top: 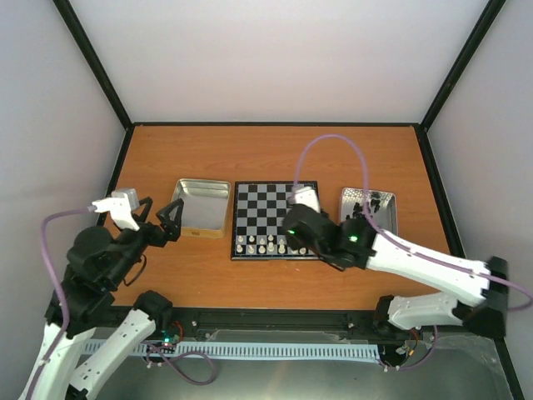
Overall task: Set up the chess pieces on the board
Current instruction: Reset both arms
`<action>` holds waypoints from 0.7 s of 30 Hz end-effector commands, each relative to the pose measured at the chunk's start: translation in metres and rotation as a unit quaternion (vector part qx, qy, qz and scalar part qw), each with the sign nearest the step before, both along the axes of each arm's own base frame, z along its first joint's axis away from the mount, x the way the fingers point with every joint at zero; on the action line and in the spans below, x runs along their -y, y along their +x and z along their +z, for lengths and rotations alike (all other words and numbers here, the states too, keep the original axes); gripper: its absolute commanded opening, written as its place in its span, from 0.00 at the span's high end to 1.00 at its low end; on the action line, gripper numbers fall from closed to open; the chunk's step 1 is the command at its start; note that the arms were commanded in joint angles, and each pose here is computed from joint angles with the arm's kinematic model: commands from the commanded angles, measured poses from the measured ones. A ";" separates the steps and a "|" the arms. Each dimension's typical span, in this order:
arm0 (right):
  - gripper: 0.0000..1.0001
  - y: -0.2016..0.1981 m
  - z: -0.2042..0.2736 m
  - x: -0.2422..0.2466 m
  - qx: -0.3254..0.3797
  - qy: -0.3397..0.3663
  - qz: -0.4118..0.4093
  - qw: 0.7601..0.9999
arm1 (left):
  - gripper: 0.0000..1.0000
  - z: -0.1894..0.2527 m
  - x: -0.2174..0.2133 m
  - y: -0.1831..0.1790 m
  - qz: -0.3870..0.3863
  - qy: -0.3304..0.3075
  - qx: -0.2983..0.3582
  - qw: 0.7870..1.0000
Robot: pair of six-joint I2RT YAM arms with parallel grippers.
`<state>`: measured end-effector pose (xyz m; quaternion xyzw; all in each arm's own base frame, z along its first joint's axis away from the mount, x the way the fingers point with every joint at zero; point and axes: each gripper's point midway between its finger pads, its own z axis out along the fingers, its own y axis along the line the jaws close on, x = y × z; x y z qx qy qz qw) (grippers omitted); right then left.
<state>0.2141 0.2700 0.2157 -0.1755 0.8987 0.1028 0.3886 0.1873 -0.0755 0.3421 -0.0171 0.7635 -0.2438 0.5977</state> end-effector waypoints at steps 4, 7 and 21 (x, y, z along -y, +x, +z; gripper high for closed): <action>0.26 -0.015 0.074 0.136 0.112 -0.002 -0.130 0.985 | 0.00 0.060 -0.025 -0.031 0.016 0.032 0.075 0.997; 0.20 -0.027 0.104 0.173 0.146 0.031 -0.139 0.979 | 0.00 0.082 -0.039 -0.046 0.032 0.037 0.107 0.993; 0.00 -0.048 0.175 0.274 0.227 0.043 -0.235 0.944 | 0.00 0.082 -0.098 -0.070 0.153 0.080 0.065 0.983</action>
